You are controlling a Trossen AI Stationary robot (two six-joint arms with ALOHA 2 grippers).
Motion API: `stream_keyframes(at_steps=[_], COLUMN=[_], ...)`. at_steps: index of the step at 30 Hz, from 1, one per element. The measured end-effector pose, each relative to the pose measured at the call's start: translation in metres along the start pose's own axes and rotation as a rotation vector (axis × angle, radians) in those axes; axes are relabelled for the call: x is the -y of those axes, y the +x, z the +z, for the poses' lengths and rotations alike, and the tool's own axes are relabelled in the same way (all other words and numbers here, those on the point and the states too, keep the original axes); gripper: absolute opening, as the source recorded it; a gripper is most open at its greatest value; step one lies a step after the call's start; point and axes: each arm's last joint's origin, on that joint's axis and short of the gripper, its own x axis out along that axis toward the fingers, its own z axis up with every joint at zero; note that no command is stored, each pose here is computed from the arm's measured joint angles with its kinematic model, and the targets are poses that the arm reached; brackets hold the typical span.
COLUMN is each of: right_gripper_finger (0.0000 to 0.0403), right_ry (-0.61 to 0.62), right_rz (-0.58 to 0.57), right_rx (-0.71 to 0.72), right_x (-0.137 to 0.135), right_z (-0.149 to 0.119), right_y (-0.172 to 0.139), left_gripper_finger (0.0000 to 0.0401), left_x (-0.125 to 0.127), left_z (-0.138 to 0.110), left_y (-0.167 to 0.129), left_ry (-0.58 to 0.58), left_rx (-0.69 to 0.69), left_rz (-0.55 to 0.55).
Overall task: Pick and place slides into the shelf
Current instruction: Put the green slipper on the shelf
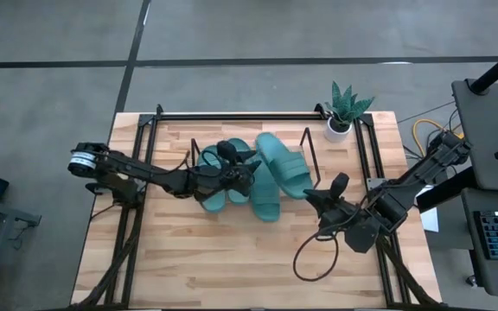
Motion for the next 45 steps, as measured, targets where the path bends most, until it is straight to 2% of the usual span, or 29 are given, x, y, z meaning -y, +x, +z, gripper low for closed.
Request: stream_keyframes(at_steps=[5, 11, 17, 23, 28, 31, 33, 36, 41, 45], right_gripper_finger=[0.0025, 0.0025, 0.0025, 0.0024, 0.0024, 0.0024, 0.0024, 0.0024, 0.0024, 0.0024], right_ry=[0.01, 0.025, -0.017, -0.061, -0.01, 0.027, 0.097, 0.125, 0.118, 0.067], right_rz=[-0.005, -0.006, -0.094, -0.138, -0.138, -0.119, -0.102, -0.09, -0.057, -0.044], right_rx=[-0.013, -0.029, -0.075, -0.106, -0.137, -0.192, -0.238, -0.288, -0.295, -0.326], right_x=[-0.004, -0.014, -0.036, -0.058, -0.058, -0.054, -0.051, -0.055, -0.071, -0.087], right_z=[-0.003, -0.002, -0.001, 0.004, 0.006, -0.002, -0.006, -0.011, -0.011, -0.014], right_y=[0.002, 0.006, 0.014, 0.023, 0.021, 0.018, 0.016, 0.013, 0.011, 0.015], left_gripper_finger=[0.0219, 0.0231, 0.0232, 0.0233, 0.0233, 0.0233, 0.0233, 0.0233, 0.0233, 0.0233], left_x=[-0.012, -0.035, -0.055, -0.07, -0.071, -0.068, -0.065, -0.065, -0.066, -0.065], left_z=[-0.007, -0.018, -0.03, -0.049, -0.068, -0.077, -0.083, -0.085, -0.084, -0.083], left_y=[-0.013, -0.039, -0.072, -0.104, -0.123, -0.129, -0.132, -0.134, -0.134, -0.132], left_ry=[-0.036, -0.19, -0.391, -0.557, -0.624, -0.648, -0.648, -0.666, -0.678, -0.673], left_rx=[-0.094, -0.177, -0.111, -0.045, -0.004, 0.01, 0.012, 0.031, 0.044, 0.041], left_rz=[-0.063, -0.144, -0.229, -0.213, -0.222, -0.226, -0.227, -0.217, -0.209, -0.213])
